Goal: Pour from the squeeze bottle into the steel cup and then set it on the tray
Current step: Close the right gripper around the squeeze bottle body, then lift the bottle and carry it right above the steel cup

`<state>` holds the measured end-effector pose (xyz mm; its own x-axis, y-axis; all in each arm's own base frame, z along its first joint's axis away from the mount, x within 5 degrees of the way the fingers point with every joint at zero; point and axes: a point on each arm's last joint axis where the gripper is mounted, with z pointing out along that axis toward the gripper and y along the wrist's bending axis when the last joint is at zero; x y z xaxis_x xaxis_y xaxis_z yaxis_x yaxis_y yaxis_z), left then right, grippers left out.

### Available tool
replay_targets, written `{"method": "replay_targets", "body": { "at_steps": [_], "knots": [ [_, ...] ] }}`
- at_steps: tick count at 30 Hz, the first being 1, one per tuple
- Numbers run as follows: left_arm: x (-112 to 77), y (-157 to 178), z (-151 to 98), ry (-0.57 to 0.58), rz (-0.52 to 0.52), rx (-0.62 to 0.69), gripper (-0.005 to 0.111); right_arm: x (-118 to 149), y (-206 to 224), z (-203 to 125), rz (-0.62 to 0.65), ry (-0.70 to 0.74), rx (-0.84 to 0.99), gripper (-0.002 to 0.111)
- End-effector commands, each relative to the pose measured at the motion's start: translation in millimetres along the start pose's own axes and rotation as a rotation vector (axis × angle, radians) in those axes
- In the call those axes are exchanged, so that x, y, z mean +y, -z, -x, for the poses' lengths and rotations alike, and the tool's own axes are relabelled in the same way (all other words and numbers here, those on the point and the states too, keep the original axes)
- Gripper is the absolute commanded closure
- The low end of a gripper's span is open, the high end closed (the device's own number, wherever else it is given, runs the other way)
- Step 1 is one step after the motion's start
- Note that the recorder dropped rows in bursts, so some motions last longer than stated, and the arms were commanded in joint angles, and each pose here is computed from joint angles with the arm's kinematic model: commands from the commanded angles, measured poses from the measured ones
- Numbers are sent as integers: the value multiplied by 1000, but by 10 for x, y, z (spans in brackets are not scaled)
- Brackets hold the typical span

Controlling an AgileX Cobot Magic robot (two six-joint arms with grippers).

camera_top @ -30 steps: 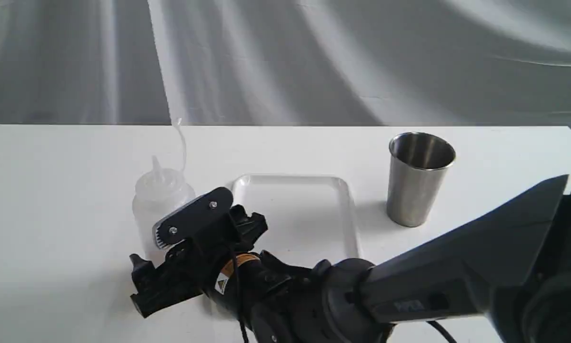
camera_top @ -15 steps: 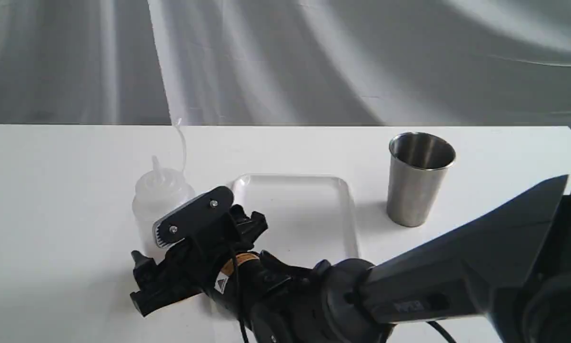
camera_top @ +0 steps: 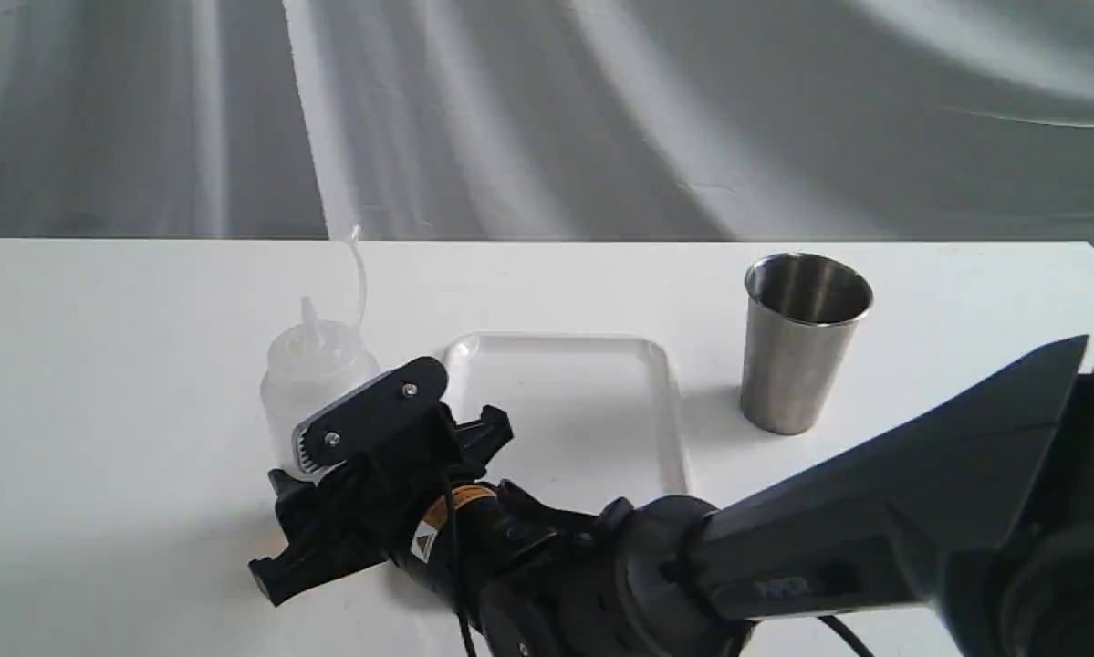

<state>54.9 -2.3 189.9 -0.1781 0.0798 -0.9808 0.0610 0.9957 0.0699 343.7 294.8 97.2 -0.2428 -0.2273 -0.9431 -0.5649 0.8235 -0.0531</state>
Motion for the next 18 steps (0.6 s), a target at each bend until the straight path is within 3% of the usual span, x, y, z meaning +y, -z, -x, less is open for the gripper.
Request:
{"method": "replay_targets", "body": {
  "at_steps": [1, 9, 18],
  "knots": [
    [-4, -2, -7, 2, -6, -5, 107, 31, 23, 92, 11, -5, -10, 85],
    [-4, -2, -7, 4, -6, -5, 107, 84, 269, 559, 110, 99, 24, 85],
    [-4, -2, -7, 4, -6, -5, 107, -30, 690, 1154, 153, 189, 21, 85]
  ]
}}
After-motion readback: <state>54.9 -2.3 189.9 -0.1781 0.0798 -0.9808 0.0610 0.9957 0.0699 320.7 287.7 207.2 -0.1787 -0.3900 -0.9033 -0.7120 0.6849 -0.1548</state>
